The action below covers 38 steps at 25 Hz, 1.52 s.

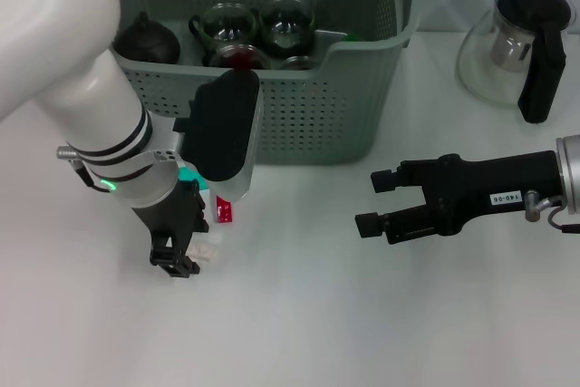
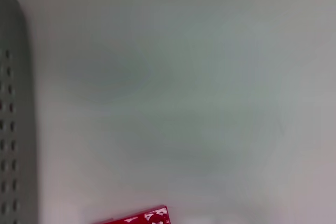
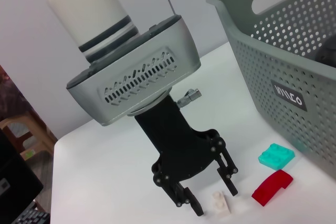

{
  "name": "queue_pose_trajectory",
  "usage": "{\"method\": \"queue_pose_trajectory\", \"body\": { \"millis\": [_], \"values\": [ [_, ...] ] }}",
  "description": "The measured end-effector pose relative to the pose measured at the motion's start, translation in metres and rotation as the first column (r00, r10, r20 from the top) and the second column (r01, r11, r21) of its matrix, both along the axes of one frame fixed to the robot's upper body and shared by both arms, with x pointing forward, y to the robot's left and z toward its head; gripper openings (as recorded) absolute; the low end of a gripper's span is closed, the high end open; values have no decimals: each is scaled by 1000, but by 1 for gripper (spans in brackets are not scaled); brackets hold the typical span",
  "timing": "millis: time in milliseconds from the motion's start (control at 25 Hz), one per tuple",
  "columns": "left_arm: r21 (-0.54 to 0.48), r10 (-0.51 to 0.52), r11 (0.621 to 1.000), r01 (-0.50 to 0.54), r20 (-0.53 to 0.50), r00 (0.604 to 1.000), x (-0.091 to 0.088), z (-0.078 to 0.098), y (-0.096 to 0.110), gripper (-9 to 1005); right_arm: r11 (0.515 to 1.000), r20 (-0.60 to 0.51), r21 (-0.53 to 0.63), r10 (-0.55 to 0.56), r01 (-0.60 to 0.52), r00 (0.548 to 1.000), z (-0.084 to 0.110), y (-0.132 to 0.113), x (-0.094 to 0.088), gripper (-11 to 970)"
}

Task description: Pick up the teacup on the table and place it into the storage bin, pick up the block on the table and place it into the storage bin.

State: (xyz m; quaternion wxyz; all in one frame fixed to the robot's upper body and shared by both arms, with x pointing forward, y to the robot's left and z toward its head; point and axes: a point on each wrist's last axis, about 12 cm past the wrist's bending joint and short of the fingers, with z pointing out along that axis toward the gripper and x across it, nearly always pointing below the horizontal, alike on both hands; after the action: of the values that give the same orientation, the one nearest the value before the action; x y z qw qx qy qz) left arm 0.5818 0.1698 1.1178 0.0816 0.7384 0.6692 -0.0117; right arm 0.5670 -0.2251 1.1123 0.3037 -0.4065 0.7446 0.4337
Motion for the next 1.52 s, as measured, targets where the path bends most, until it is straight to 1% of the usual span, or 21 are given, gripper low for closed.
{"method": "queue_pose_trajectory", "body": {
  "millis": [640,880,1080,1240,1360,1440,1520],
  "values": [
    [0,8,1000,-8,-1,1000,2,-5,-2,531,1000,2,-1,-1,1,1000,-2,-2,-2,946],
    [4,11,1000,-11,-10,1000,2,-6,-3,323,1000,2,-1,-1,1,1000,-3,-2,-2,947],
    [-17,17,1000,-17,-14,1000,3,1,-4,214,1000,2,0,-1,1,1000,-2,-2,-2,947],
    [-27,36,999,-36,-21,999,3,9,-2,191,1000,4,0,0,0,1000,-2,-2,-2,947],
    [-64,75,995,-78,-48,996,2,24,5,195,1000,5,0,0,0,1000,-2,-2,-2,947],
    [-127,111,985,-120,-74,991,0,41,13,204,1000,6,-1,0,0,1000,-2,-3,-2,947],
    [-229,149,958,-172,-113,982,-2,62,23,214,1000,7,0,0,0,1000,-2,-4,-2,947]
  ]
}}
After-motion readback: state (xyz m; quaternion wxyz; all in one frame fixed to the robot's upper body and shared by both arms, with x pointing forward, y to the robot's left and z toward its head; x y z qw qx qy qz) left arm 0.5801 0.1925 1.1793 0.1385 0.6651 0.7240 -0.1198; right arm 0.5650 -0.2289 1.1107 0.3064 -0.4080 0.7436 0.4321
